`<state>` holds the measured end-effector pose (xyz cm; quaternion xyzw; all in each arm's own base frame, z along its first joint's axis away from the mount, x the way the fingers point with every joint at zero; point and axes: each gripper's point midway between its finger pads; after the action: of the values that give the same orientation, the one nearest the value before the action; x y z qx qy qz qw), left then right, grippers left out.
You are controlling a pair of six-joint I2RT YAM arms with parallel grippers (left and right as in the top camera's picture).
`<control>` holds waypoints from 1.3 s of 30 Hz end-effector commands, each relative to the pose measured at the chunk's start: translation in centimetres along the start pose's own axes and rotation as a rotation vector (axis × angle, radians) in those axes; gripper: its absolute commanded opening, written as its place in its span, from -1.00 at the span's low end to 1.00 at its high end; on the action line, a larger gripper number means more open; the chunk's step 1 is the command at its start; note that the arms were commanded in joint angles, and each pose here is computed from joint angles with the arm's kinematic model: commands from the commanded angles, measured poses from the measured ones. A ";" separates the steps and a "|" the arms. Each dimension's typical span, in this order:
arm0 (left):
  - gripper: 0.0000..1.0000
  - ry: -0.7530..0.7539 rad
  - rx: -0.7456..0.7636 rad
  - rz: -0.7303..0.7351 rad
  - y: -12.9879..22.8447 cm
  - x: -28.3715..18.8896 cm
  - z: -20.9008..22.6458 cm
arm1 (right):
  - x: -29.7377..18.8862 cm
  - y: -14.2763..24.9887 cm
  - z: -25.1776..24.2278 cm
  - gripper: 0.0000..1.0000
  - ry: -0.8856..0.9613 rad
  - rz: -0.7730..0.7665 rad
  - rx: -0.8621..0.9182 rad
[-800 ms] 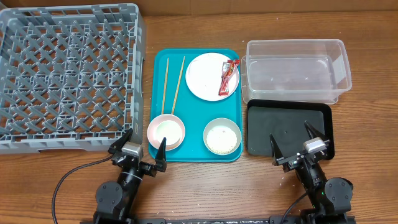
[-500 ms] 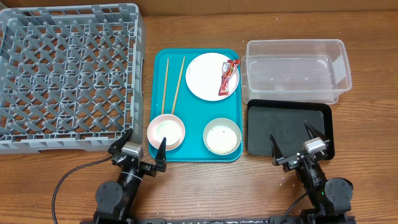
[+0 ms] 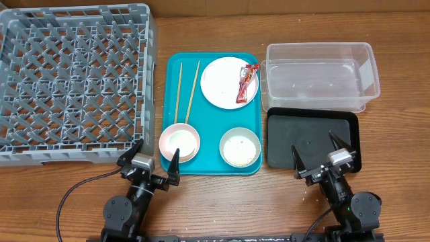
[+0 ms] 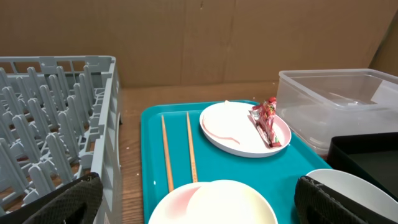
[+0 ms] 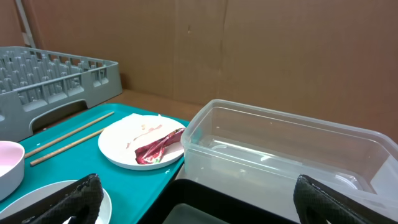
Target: Sort waste into correct bins and load items into the dishwasher
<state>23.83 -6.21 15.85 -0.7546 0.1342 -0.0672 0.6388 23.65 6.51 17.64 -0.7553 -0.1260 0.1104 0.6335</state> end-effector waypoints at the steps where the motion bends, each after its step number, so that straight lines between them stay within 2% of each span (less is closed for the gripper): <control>1: 1.00 -0.015 -0.014 -0.001 0.1 0.0 0.4 | 0.0 0.1 0.0 0.99 0.002 -0.005 0.003; 21: 1.00 -0.029 0.019 -0.022 -0.4 0.0 0.6 | 0.0 0.1 0.1 0.99 -0.002 -0.006 0.003; 26: 0.99 0.049 -0.007 0.005 0.1 0.0 -0.8 | -0.1 -0.5 1.9 0.99 -0.108 -0.031 0.095; 30: 1.00 0.147 -0.031 0.011 0.1 -0.2 -2.5 | -0.7 -1.0 4.8 1.00 -0.287 -0.031 0.234; 33: 0.99 0.204 -0.109 0.001 -1.0 -0.5 -3.6 | -1.5 -2.4 6.2 0.99 -0.384 -0.046 0.258; 36: 0.99 0.210 -0.178 -0.014 -3.1 -1.1 -4.0 | -2.6 -6.1 6.4 1.00 -0.426 -0.108 0.253; 39: 1.00 0.218 -0.174 -0.043 -6.5 -2.1 -4.7 | -3.9 -10.2 6.0 1.00 -0.424 -0.142 0.238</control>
<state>22.35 -8.93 17.93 -0.7845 0.2043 -0.1131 0.5745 19.79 11.85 20.65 -0.6348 -0.2367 0.2498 0.6918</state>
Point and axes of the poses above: each gripper's point midway between its finger pads, its own x axis out along the fingers, its own z axis along the line the jaws close on, y = z × x, and after that the axes turned 5 degrees about -x, right-handed
